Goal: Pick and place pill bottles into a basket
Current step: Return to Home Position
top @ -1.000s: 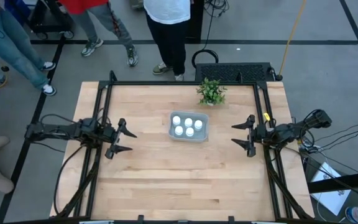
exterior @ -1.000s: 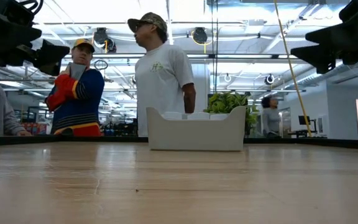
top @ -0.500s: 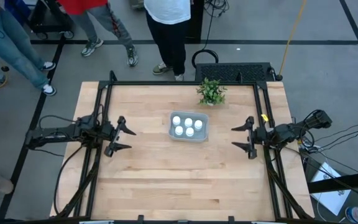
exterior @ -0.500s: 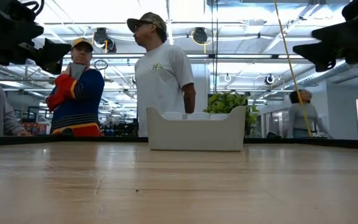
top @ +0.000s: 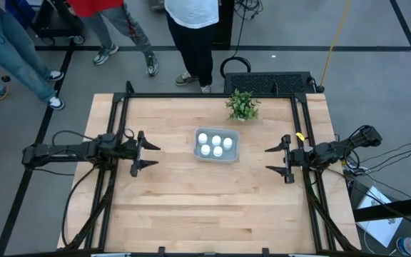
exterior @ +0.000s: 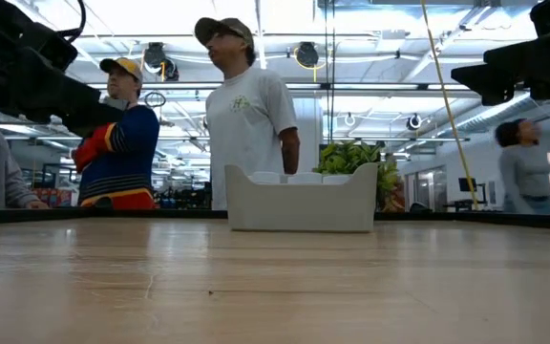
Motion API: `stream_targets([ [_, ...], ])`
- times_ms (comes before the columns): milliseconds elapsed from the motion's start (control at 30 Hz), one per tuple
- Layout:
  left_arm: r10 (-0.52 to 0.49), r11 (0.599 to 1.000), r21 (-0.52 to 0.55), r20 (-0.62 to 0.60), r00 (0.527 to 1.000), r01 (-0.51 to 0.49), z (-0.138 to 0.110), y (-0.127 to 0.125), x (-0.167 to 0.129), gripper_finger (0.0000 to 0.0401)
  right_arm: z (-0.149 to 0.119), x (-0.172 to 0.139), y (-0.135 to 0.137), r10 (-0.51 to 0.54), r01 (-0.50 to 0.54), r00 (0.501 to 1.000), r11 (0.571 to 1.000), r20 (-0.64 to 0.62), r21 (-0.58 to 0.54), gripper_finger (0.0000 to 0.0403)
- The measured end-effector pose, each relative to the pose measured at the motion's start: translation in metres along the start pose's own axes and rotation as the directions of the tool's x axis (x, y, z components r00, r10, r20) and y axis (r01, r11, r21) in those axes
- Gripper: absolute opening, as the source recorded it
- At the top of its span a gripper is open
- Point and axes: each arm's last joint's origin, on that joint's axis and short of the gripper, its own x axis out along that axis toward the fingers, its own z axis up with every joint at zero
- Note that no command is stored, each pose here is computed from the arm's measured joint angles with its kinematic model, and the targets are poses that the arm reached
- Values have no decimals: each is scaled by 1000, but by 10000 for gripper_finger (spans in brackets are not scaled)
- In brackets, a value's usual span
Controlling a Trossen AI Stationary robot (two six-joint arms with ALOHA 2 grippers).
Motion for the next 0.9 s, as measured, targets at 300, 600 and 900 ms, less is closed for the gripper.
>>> stream_targets([
  [300, 16, 1000, 2, -24, 1000, -16, -2, 1, 2, 280, 3, 0, 0, -4, 5, 1000, 1000, 23, -23, 283],
  [600, 16, 1000, 2, -24, 1000, -16, -2, 1, 2, 285, 6, 0, -1, -11, 11, 998, 1000, 59, -7, 283],
  [900, 16, 1000, 3, -23, 1000, -16, -2, 1, 2, 284, 7, 0, -1, -11, 12, 998, 1000, 66, -4, 283],
])
